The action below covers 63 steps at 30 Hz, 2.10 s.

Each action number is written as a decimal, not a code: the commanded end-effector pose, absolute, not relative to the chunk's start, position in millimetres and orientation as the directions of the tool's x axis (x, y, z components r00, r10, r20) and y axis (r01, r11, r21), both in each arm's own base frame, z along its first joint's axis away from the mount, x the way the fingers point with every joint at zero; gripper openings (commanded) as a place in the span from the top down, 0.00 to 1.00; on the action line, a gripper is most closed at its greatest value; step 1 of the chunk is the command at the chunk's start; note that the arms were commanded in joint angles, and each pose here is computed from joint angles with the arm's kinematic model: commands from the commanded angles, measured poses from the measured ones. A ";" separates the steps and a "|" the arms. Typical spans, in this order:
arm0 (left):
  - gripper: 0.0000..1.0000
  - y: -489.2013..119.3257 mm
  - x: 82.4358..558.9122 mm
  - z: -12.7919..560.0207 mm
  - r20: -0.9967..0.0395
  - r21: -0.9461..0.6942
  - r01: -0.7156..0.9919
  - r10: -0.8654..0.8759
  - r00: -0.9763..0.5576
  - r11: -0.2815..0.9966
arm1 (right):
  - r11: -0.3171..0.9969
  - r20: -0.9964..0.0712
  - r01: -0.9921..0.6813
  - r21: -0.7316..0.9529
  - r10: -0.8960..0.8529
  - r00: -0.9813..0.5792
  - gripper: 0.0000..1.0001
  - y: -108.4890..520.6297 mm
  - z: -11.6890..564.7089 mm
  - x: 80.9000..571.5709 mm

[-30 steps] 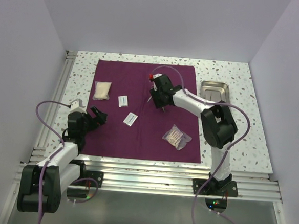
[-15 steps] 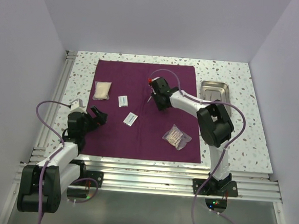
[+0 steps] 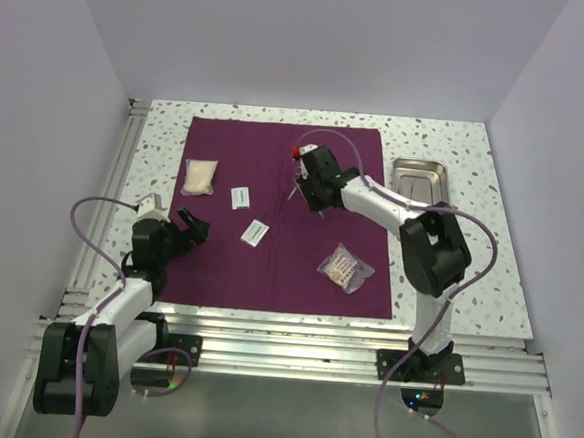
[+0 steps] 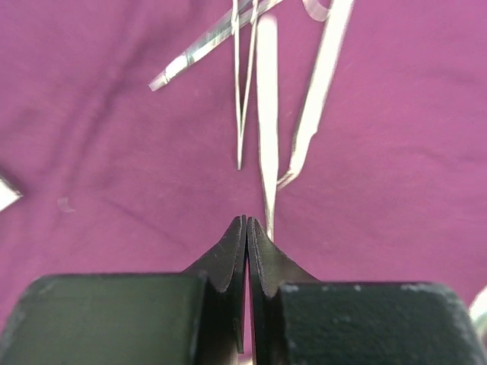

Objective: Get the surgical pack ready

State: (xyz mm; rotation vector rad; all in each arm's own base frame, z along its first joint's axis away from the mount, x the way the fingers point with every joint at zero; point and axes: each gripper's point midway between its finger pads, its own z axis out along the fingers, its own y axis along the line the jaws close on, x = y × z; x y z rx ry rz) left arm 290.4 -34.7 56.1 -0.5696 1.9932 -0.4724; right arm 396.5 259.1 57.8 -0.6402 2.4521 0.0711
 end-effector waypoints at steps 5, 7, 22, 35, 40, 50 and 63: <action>0.00 -34.0 304.2 80.0 -0.747 -0.545 -0.136 -0.553 -0.369 0.827 | 0.930 -0.722 -0.367 -0.010 -0.260 -0.641 0.99 225.8 148.6 418.7; 0.00 -35.0 304.1 80.5 -0.746 -0.547 -0.132 -0.553 -0.370 0.826 | 0.931 -0.726 -0.364 0.030 -0.230 -0.648 0.96 221.1 150.4 419.0; 0.00 -34.8 303.8 79.7 -0.747 -0.547 -0.132 -0.553 -0.370 0.827 | 0.874 -0.563 -0.486 0.014 -0.394 -0.726 0.50 245.2 60.0 396.6; 0.00 -35.1 304.3 77.9 -0.744 -0.548 -0.133 -0.554 -0.374 0.826 | 0.869 -0.522 -0.494 -0.029 -0.435 -0.734 0.84 246.0 29.2 397.8; 0.00 -35.1 304.4 77.4 -0.743 -0.548 -0.134 -0.554 -0.375 0.826 | 0.863 -0.571 -0.505 -0.004 -0.416 -0.708 0.99 249.2 54.1 395.7; 0.00 -34.7 304.4 77.3 -0.745 -0.545 -0.134 -0.552 -0.375 0.828 | 0.881 -0.714 -0.471 -0.029 -0.348 -0.607 1.00 229.8 139.2 390.3; 0.00 -37.7 304.2 77.4 -0.741 -0.554 -0.120 -0.553 -0.381 0.824 | 0.999 -0.725 0.037 -0.028 0.005 -0.689 1.00 38.3 144.2 425.9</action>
